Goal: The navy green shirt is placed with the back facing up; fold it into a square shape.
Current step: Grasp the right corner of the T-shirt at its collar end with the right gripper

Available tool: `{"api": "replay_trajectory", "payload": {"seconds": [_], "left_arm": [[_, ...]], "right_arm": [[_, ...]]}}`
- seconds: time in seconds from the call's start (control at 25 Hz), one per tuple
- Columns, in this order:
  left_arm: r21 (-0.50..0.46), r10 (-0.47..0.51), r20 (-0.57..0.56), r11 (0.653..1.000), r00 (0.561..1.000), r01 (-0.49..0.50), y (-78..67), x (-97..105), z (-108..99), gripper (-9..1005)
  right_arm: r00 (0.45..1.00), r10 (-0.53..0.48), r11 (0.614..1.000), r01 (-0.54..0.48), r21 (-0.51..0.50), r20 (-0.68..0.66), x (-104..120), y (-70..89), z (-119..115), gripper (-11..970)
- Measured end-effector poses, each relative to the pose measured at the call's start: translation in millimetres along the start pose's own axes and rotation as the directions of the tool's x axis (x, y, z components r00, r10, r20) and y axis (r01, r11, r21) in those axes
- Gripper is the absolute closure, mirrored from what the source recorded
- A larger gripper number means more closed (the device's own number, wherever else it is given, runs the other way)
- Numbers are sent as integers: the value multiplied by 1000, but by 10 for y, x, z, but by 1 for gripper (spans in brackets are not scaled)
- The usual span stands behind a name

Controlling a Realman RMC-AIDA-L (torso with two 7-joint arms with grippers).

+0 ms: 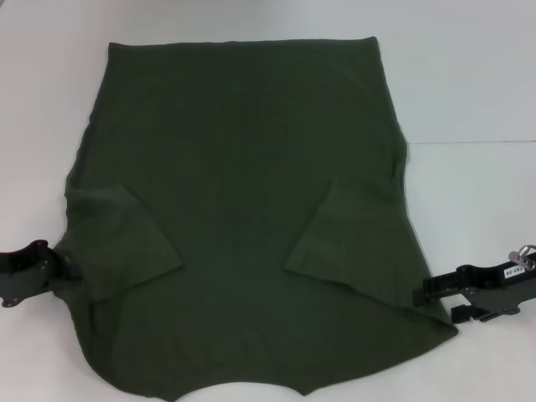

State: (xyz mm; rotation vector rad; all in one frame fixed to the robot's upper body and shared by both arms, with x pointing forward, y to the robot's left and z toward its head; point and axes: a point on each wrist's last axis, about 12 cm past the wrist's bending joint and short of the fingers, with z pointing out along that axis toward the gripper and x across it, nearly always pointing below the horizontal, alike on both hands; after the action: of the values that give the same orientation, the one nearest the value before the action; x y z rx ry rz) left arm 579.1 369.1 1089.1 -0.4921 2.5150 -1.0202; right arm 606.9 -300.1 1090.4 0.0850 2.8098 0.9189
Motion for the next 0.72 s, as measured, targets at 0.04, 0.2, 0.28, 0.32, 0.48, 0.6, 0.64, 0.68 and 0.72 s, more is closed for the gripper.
{"api": "replay_trajectory", "payload": {"seconds": [0.04,0.2,0.28,0.32,0.48,0.6,0.64,0.68,0.72], "left_arm": [[0,0,0,1000,1000,0,0,0,0,981],[0,0,0,1000,1000,0,1,0,-1,981],[1,-1,1,1000,1000,1,1,0,-1,981],[2,-1,2,1000,1000,1,-1,-1,-1,981],[8,-1,5,1000,1000,1,-12,-8,1,981],[11,-3,7,1000,1000,2,-12,-8,0,981],[11,-3,8,1000,1000,3,-12,-8,0,981],[12,-3,8,1000,1000,3,-12,-8,0,981],[12,-3,8,1000,1000,2,-13,-8,0,981]], "right_arm": [[1000,-2,1000,2,0,-2,3,1,4,59],[1000,-5,1000,5,-2,-9,11,11,10,59],[1000,-5,1000,5,-3,-11,16,12,14,59],[1000,-7,1000,7,-5,-15,21,22,26,59],[1000,-12,1000,12,-10,-26,33,45,49,59],[999,-18,1000,18,-22,-34,47,76,82,59],[999,-17,999,16,-29,-35,53,86,93,59],[999,-14,999,13,-36,-35,57,94,102,60],[999,-11,999,9,-43,-33,57,103,108,60]]}}
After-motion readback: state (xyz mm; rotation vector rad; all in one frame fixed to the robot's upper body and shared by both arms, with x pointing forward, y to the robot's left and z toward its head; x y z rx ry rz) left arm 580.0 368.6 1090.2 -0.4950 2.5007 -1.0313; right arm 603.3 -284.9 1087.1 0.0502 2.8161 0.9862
